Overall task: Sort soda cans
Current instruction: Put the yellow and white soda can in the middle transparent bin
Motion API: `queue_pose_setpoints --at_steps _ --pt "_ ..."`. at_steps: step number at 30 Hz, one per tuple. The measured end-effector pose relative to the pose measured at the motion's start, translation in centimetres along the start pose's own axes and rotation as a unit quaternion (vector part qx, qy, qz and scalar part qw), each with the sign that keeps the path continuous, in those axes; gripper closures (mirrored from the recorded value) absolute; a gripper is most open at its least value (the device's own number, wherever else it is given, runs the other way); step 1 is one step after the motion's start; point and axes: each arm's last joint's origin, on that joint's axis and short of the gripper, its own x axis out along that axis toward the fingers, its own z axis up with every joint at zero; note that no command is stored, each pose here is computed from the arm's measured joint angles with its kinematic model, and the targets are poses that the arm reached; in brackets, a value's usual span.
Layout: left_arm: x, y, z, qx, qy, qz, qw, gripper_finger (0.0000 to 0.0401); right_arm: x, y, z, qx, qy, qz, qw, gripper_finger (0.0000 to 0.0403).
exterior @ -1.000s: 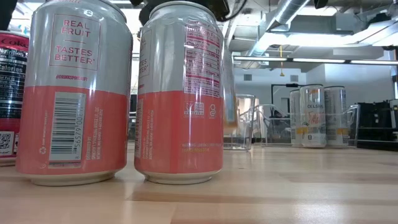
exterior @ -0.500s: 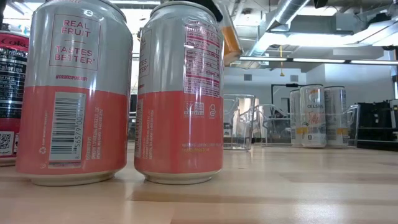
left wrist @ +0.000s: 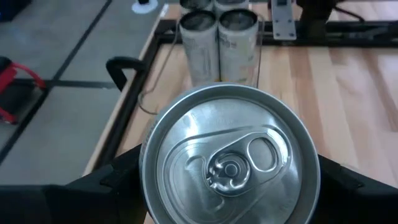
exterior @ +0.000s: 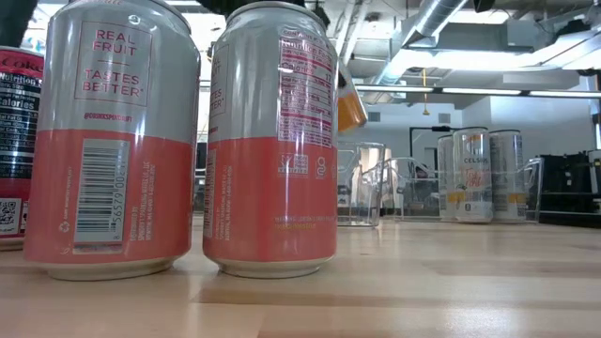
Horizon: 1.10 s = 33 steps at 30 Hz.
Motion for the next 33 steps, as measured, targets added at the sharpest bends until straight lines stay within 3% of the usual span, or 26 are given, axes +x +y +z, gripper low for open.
queue_pose_setpoints --at_steps 12,27,33 --pt "3.9 1.0 -3.0 0.013 0.059 -0.005 0.998 0.0111 0.7 -0.8 -0.2 -0.014 0.009 -0.023 1.0 0.0148" --pt "5.0 1.6 -4.4 -0.003 0.092 -0.002 0.996 0.011 0.8 -0.9 -0.1 -0.007 0.008 -0.026 1.0 0.0148" --pt "5.0 1.6 -4.5 -0.003 0.095 -0.003 0.995 0.0063 0.8 -0.9 -0.1 -0.007 0.008 -0.026 1.0 0.0148"
